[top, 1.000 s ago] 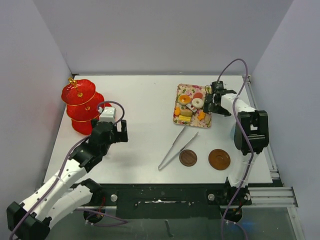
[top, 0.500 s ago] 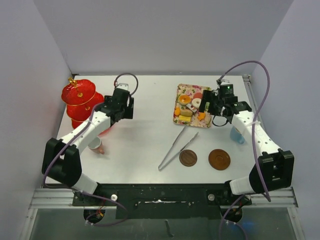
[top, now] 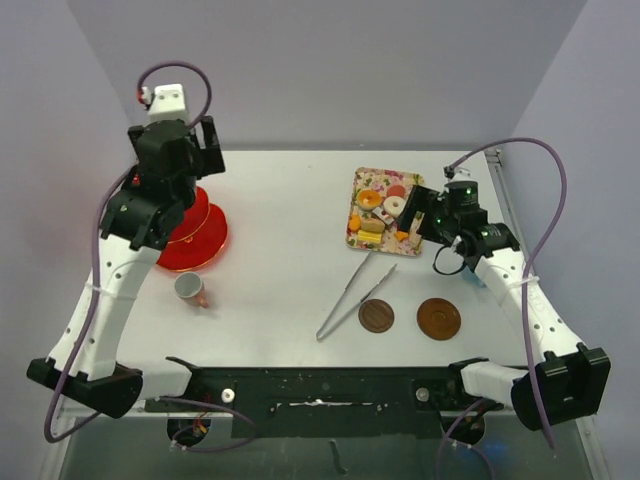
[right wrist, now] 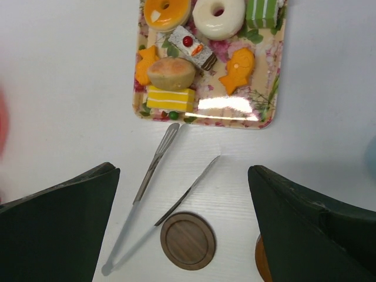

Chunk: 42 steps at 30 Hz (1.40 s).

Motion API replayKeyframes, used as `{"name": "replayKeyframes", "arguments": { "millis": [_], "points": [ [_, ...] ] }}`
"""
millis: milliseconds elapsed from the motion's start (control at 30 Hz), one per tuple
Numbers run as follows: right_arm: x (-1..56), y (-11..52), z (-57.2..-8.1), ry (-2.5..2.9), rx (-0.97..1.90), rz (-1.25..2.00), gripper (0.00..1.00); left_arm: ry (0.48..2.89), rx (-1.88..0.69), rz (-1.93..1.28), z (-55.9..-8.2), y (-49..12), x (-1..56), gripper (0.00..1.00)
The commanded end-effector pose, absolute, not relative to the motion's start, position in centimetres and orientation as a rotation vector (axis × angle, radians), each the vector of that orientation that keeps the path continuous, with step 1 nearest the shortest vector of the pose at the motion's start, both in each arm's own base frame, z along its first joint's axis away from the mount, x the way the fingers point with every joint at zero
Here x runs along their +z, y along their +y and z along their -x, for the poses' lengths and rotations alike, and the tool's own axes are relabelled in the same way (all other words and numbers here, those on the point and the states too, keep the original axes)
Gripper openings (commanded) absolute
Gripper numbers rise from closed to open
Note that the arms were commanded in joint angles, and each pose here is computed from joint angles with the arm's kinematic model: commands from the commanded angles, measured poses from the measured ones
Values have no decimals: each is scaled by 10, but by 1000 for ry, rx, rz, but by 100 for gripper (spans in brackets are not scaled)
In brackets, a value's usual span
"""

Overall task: Serve the afternoon tea
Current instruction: Move the tray at the center of the board, then move the desert table to the center of the board.

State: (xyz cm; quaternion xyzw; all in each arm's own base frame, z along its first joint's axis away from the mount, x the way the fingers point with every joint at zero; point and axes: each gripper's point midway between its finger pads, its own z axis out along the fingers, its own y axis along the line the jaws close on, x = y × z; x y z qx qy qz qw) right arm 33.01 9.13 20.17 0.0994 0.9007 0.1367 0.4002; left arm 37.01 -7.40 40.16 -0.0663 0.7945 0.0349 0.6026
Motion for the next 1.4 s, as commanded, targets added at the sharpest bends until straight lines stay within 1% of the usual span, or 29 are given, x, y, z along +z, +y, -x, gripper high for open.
{"name": "replayKeyframes", "arguments": {
  "millis": [0,200,300,467,567,667,833,967,1133,1200,1267,1300,1367],
  "points": [
    [219,108,-325,2222,437,-261,98,1804,329,343,-344,4,413,81],
    [224,119,-319,2228,470,-246,98,1793,379,480,-343,65,412,82],
    [226,122,-315,2225,484,-253,98,1823,357,497,-353,76,403,84],
    [228,129,-311,2217,528,-265,98,1851,306,551,-372,96,391,84],
    [228,133,-308,2218,541,-264,98,1856,238,544,-387,96,393,84],
    [225,134,-306,2219,547,-264,98,1810,205,543,-399,94,404,84],
    [219,136,-303,2244,551,-256,98,1756,160,526,-402,89,422,84],
    [216,136,-302,2244,555,-269,98,1771,162,513,-407,89,412,84],
    [215,137,-303,2245,561,-272,98,1889,120,454,-423,79,371,77],
    [214,137,-302,2247,560,-271,98,1917,114,458,-428,78,358,76],
    [214,137,-301,2249,558,-273,98,1935,116,460,-431,79,350,72],
    [214,136,-301,2251,556,-272,97,1942,117,462,-432,79,347,69],
    [213,135,-300,2250,549,-275,98,1945,108,460,-433,78,346,58]
  ]
}}
